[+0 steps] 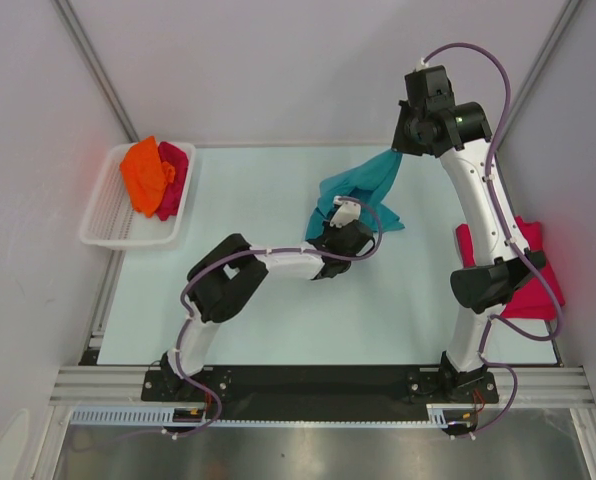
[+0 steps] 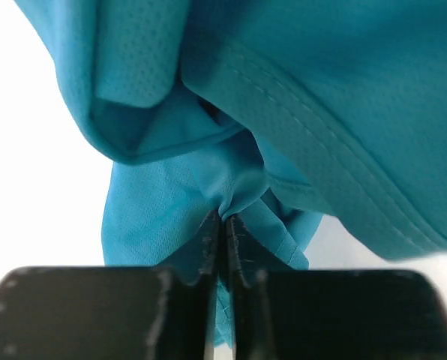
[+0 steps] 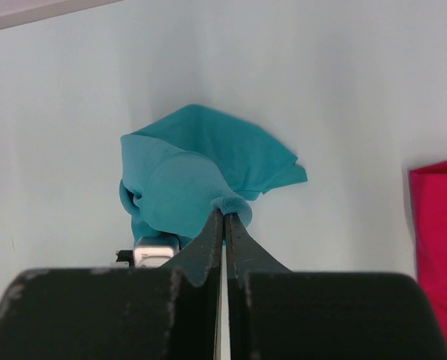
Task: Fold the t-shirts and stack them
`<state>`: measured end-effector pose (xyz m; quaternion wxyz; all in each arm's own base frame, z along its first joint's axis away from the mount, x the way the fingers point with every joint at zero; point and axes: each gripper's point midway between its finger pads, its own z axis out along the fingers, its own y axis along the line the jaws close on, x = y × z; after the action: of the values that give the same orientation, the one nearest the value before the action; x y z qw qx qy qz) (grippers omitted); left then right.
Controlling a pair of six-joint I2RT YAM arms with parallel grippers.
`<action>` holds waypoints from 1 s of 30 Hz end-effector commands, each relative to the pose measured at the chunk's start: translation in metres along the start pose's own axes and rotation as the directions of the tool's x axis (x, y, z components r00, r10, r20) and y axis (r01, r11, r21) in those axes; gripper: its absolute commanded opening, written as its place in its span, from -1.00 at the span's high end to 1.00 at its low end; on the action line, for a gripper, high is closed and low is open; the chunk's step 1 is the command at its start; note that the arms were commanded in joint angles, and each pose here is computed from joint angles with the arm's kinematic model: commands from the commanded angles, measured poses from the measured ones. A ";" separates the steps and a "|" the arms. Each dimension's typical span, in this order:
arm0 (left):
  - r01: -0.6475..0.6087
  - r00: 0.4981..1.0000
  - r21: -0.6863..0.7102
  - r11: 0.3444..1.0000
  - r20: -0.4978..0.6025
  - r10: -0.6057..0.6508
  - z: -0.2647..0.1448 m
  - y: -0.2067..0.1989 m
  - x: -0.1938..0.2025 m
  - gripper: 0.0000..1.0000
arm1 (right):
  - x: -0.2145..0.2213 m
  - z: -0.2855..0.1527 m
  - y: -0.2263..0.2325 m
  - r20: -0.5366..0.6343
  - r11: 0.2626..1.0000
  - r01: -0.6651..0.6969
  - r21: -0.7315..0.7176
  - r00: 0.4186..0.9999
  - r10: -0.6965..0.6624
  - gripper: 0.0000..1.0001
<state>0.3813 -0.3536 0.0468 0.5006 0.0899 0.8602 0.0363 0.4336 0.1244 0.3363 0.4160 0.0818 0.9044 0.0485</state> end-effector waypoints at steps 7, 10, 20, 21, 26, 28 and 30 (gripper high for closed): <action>0.022 0.997 0.094 0.995 0.066 -0.028 -0.027 0.001 -0.043 1.00 | -0.022 -0.026 -0.017 0.084 1.000 -0.008 0.008 0.996 0.007 1.00; 0.008 0.996 0.078 0.997 0.086 -0.014 -0.044 0.016 -0.062 1.00 | -0.035 -0.034 -0.033 0.124 0.999 -0.047 0.019 0.991 0.044 1.00; 0.026 0.981 0.026 0.999 0.194 -0.030 -0.121 0.080 -0.145 1.00 | -0.061 -0.080 -0.068 0.253 0.989 -0.141 0.041 0.959 0.126 1.00; 0.019 0.982 0.006 1.000 0.190 -0.020 -0.128 0.090 -0.148 1.00 | -0.062 -0.086 -0.074 0.269 0.988 -0.143 0.056 0.955 0.123 1.00; 0.073 0.971 -0.023 0.997 0.231 -0.065 -0.184 0.138 -0.179 1.00 | -0.075 -0.146 -0.110 0.405 0.971 -0.216 0.099 0.900 0.159 1.00; 0.122 0.958 -0.032 0.992 0.266 -0.109 -0.211 0.159 -0.193 1.00 | -0.074 -0.160 -0.121 0.431 0.964 -0.242 0.110 0.886 0.173 1.00; 0.135 0.956 -0.038 0.990 0.266 -0.120 -0.233 0.173 -0.194 1.00 | -0.072 -0.184 -0.126 0.472 0.961 -0.256 0.101 0.863 0.181 1.00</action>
<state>0.3256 -0.2572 0.2975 0.5922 0.0628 0.8033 0.0096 0.3644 0.0064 0.4484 0.5450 0.2011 0.8139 0.0151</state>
